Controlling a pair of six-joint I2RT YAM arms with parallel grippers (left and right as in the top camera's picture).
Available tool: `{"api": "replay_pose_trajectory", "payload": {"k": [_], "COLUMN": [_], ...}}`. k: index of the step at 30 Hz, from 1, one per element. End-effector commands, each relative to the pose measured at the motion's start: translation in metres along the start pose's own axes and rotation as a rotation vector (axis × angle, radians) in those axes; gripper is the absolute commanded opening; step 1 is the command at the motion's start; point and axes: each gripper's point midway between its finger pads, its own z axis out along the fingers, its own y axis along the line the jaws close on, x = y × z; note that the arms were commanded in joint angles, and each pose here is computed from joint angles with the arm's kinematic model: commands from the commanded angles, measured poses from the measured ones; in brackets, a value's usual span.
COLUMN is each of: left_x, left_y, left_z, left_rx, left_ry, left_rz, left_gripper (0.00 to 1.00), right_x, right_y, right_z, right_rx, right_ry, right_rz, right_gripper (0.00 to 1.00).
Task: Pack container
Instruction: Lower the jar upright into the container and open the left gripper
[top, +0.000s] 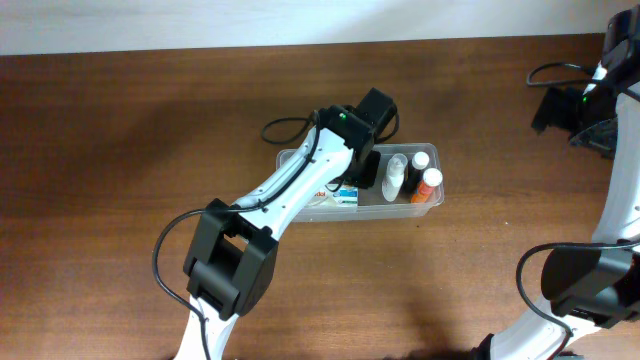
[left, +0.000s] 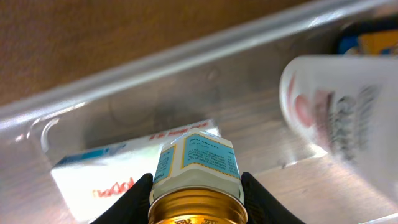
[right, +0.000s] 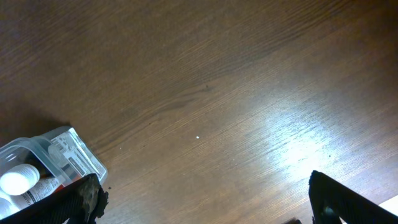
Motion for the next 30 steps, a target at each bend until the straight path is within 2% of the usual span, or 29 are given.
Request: {"api": "replay_pose_trajectory", "payload": {"k": [1,11,30], "left_x": [0.002,0.029,0.030], "left_y": [0.018,0.038,0.036], "left_z": [0.000,0.009,0.015], "left_rx": [-0.094,-0.156,-0.117], "left_ry": [0.005,0.109,0.120], "left_rz": [-0.018,-0.047,-0.066], "left_gripper": [0.40,0.40,0.41], "right_x": [0.000,0.000,0.000], "right_y": [-0.002,-0.002,-0.002], "right_z": [0.003,0.003,0.003], "right_rx": [0.014,0.014,0.014], "right_ry": [0.007,0.007,0.007], "right_rz": [0.006,0.006,0.006], "right_gripper": [0.98,0.98,0.99]}}
